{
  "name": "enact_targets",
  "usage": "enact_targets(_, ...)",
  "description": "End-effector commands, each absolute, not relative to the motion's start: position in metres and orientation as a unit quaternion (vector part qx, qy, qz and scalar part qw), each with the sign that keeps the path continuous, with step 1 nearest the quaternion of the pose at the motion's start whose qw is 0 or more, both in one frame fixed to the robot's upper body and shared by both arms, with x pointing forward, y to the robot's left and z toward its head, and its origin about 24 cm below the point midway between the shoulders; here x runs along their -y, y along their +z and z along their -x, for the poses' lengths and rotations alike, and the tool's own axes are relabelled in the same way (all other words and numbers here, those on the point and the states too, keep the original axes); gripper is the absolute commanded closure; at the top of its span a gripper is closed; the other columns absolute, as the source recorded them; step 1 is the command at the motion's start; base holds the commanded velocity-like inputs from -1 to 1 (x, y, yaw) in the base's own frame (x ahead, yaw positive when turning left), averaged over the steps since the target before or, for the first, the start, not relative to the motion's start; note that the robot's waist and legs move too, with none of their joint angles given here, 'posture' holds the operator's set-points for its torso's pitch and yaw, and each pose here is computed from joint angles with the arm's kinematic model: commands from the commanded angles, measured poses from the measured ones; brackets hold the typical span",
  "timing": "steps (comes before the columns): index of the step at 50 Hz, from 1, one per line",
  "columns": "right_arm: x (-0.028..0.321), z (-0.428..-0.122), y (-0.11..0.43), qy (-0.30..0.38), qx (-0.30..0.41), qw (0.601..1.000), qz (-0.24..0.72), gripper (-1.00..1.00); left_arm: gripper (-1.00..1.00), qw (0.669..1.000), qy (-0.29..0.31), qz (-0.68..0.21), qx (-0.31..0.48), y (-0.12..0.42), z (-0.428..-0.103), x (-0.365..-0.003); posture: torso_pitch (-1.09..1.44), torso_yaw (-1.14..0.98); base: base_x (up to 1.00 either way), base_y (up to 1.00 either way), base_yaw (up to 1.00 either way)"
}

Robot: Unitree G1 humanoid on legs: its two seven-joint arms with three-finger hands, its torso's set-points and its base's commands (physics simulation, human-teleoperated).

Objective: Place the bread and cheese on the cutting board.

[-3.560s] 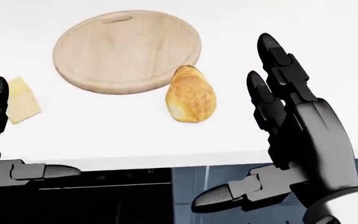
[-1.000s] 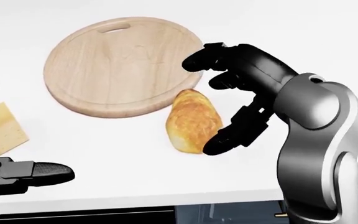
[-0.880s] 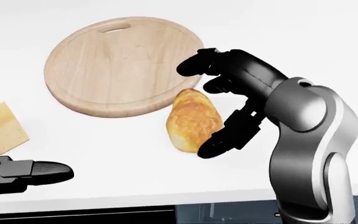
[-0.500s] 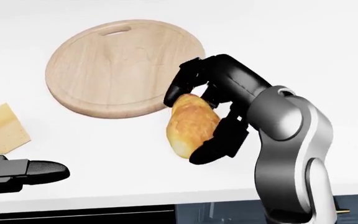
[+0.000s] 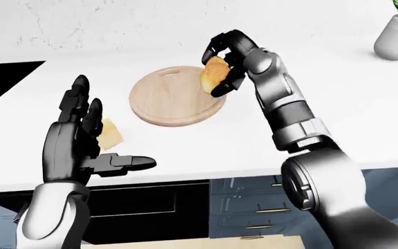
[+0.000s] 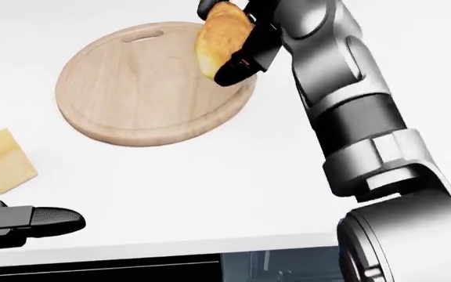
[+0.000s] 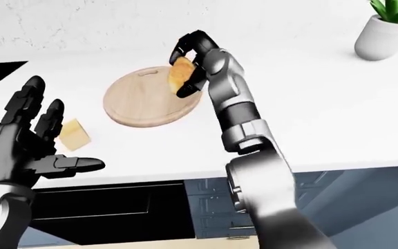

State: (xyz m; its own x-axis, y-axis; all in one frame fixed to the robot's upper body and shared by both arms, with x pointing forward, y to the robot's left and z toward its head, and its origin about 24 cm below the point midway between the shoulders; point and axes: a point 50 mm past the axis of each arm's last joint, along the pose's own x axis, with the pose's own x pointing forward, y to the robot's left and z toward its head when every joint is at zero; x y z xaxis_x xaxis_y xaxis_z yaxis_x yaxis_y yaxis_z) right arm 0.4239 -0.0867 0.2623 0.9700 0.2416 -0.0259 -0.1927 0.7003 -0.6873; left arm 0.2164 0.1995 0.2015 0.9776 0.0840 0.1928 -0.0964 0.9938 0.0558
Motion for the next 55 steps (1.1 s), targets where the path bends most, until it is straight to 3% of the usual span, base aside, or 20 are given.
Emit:
enact_targets(1,0.078,-0.423,0.296,0.085,0.120,0.921,0.361,1.00,-1.00,0.990,0.045,-0.040,0.130,0.213,-0.213,-0.199,0.00,0.00,0.00,0.00,0.00)
enact_targets(11,0.070,-0.426,0.306,-0.020,0.141,0.927,0.346,1.00,-1.00,0.990,0.050,-0.040,0.128,0.212,-0.210,-0.204,0.00,0.00,0.00,0.00,0.00)
enact_targets(19,0.071,-0.427,0.293,-0.054,0.138,0.927,0.345,1.00,-1.00,0.990,0.052,-0.038,0.126,0.210,-0.212,-0.207,0.00,0.00,0.00,0.00,0.00)
enact_targets(39,0.068,-0.428,0.253,-0.044,0.100,0.934,0.341,1.00,-1.00,0.990,0.054,-0.037,0.127,0.211,-0.210,-0.210,0.00,0.00,0.00,0.00,0.00)
enact_targets(42,0.067,-0.428,0.251,-0.041,0.097,0.933,0.343,0.42,-1.00,0.990,0.055,-0.037,0.127,0.210,-0.210,-0.211,0.00,0.00,0.00,0.00,0.00)
enact_targets(44,0.066,-0.428,0.250,-0.039,0.095,0.933,0.346,-0.38,-1.00,0.990,0.055,-0.037,0.126,0.210,-0.210,-0.211,0.00,0.00,0.00,0.00,0.00)
enact_targets(46,0.066,-0.428,0.248,-0.038,0.094,0.932,0.348,-0.86,-1.00,0.990,0.055,-0.037,0.126,0.210,-0.210,-0.211,0.00,0.00,0.00,0.00,0.00)
enact_targets(48,0.066,-0.428,0.247,-0.037,0.092,0.932,0.350,-1.00,-1.00,0.990,0.056,-0.037,0.126,0.210,-0.209,-0.211,0.00,0.00,0.00,0.00,0.00)
enact_targets(55,0.066,-0.428,0.244,-0.034,0.086,0.930,0.356,-1.00,-1.00,0.990,0.056,-0.036,0.127,0.210,-0.209,-0.212,0.00,0.00,0.00,0.00,0.00)
